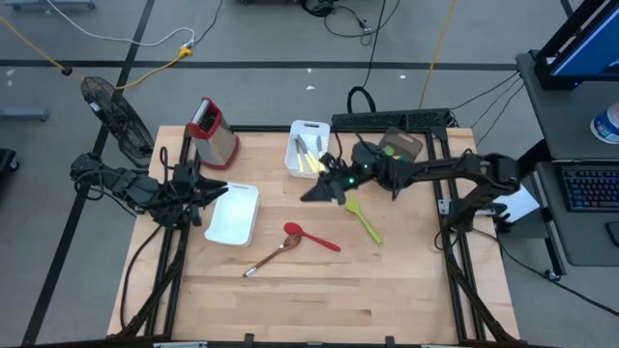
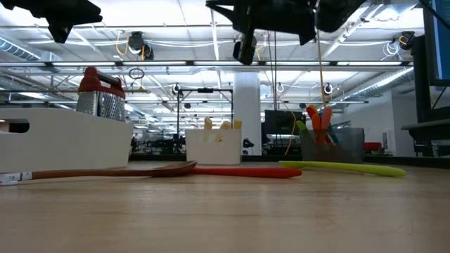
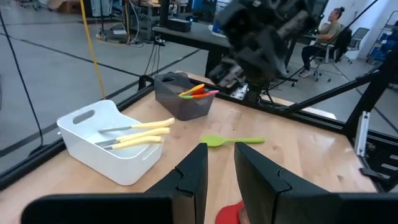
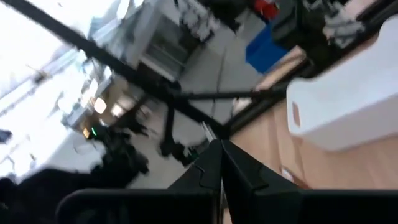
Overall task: Pick & Place Kitchen Items
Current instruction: Put the green serving spoon into the bottom white bin
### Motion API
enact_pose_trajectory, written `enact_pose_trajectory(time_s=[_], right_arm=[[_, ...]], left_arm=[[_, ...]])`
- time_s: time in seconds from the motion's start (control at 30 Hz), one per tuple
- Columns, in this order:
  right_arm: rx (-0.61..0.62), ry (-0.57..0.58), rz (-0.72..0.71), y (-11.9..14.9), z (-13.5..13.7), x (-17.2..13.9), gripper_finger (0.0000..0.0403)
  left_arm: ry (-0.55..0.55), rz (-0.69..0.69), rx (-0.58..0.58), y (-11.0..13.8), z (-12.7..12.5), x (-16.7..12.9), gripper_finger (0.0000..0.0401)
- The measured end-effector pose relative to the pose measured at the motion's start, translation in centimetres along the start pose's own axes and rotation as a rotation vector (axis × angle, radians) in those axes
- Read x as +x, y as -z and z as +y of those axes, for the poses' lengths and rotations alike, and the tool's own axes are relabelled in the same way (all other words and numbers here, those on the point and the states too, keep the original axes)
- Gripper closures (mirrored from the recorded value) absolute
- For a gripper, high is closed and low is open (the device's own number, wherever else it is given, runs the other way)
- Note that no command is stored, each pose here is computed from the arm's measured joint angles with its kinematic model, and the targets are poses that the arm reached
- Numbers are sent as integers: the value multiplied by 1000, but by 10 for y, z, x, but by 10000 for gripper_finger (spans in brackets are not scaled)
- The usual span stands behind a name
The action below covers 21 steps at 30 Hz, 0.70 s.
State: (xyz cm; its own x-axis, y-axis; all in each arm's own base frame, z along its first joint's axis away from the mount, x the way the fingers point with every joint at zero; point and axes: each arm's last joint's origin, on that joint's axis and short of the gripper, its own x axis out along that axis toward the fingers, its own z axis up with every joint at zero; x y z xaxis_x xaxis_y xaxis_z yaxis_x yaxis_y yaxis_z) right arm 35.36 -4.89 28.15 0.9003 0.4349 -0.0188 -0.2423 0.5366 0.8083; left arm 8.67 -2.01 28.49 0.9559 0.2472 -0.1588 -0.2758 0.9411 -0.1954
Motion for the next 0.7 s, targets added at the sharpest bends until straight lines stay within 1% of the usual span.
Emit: enact_pose_trajectory(time_s=[0.1, 0.3, 0.5, 0.63, 0.7], right_arm=[[-52, 32, 68, 13, 12, 2, 402], [-86, 213, 163, 37, 26, -2, 402], [-140, 453, 258, 63, 37, -13, 402], [-138, 638, 361, 83, 35, -20, 403], [-131, 699, 425, 92, 33, -23, 403]], left_arm=[[-7, -3, 8, 0, 0, 0, 320], [-7, -2, 9, 0, 0, 0, 320], [-7, -2, 12, 0, 0, 0, 320], [-7, -3, 12, 0, 0, 0, 320], [-7, -2, 10, 0, 0, 0, 320]])
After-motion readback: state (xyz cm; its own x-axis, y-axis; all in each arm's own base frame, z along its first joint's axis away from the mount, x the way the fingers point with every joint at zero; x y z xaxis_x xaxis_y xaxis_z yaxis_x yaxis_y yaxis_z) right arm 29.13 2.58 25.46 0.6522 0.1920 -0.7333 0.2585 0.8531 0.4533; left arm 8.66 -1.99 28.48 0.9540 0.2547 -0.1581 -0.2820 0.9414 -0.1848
